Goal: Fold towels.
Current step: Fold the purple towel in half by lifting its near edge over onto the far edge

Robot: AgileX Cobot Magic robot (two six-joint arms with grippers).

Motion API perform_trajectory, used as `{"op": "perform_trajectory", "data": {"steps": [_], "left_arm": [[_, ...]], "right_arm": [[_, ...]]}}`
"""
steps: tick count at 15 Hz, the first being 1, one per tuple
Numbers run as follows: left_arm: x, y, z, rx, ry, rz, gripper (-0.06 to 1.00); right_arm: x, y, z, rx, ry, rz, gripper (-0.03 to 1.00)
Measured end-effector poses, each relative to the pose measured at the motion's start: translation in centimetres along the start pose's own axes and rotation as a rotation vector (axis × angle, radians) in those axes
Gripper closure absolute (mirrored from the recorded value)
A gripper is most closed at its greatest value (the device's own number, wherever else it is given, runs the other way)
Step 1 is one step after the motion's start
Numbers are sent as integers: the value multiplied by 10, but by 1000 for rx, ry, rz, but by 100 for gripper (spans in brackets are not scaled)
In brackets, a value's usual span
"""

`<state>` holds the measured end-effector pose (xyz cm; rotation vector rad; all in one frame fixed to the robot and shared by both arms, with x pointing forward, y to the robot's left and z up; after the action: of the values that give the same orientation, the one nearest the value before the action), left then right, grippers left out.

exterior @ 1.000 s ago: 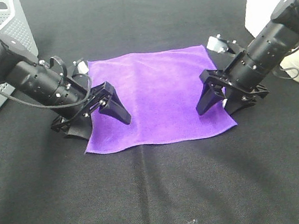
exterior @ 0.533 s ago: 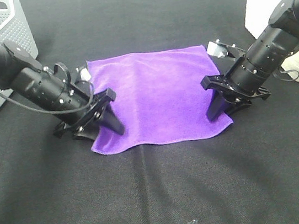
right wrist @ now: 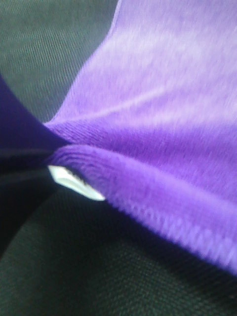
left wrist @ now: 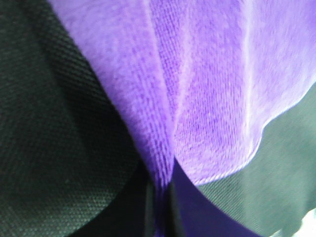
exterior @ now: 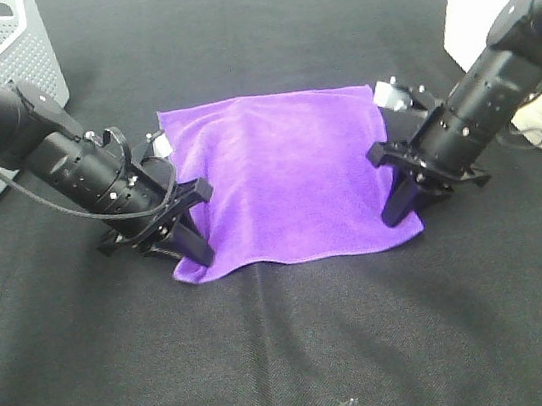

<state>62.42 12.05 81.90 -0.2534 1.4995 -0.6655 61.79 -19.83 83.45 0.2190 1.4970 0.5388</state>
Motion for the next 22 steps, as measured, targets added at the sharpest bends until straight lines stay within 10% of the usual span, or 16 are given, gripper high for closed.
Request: {"op": "perform_trajectory", "data": {"steps": [6,12,22], "left_arm": [[-46,-23,-12,149,37,62,94],[-63,-29,-73,102,45,89,94],[-85,-24,-15,136,-330,240,94]], "right_arm": [[-53,37,-13,-27,31,61,97],[-67,55,-61,17,67,86,97],[-71,42,-5,-3,-176,-12,97]]}}
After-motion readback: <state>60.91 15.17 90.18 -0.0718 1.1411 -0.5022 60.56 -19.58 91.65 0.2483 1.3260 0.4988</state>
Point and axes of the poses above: a point on each arm's last joint axis where the gripper is mounted, x pointing out along that axis toward the gripper, y along the wrist's bending axis when the last joint is at zero, z = x × y, the point moved 4 cm from there along x, pointing out along that axis toward the gripper, and after that the axes turned 3 degrees about x, right-handed, at the moved point
